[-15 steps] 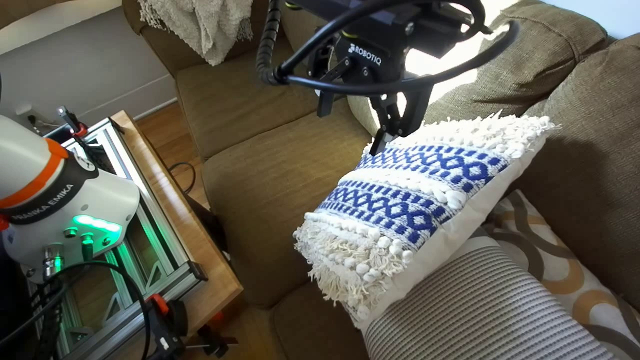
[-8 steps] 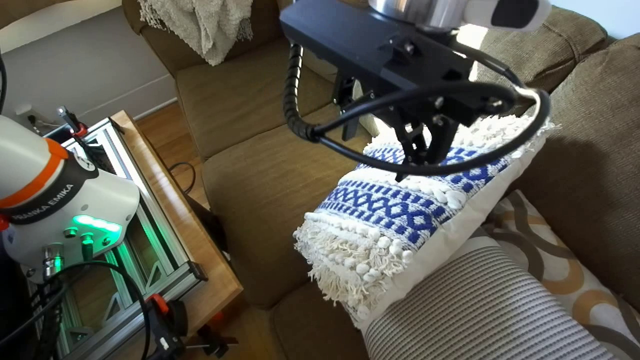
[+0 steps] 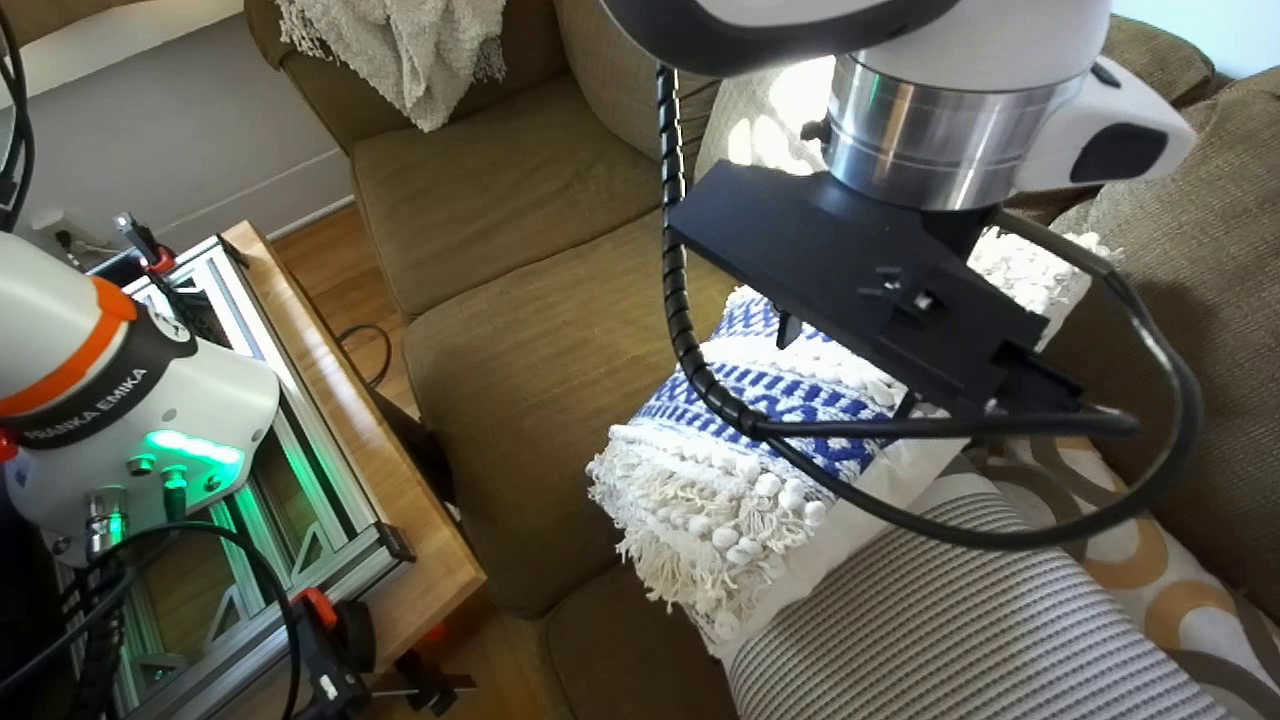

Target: Move the blue and white pillow to the middle of the sofa back and move gray pillow in front of the blue and white pillow

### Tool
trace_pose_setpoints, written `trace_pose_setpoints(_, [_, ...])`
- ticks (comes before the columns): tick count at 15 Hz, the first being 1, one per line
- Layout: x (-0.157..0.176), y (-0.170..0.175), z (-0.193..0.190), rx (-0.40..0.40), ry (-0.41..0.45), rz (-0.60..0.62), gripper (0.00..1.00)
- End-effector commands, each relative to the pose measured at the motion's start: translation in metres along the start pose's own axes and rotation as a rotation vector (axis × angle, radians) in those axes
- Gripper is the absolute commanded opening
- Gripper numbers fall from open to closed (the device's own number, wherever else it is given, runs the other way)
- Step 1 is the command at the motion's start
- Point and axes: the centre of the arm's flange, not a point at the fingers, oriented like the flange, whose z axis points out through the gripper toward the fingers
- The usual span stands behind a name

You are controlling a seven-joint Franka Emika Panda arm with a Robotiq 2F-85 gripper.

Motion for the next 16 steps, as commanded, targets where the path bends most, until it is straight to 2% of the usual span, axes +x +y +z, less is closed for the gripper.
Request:
trace_pose_setpoints(1, [0.01, 0.027, 0.027, 0.035, 0.018, -0.023, 1.0])
trace_pose_setpoints(9, [0.025, 0.054, 0.058, 0.083, 0.093, -0.076, 1.0])
trace_pose_setpoints(16, [0.048, 0.057, 0.086, 0.214, 0.208, -0.034, 1.0])
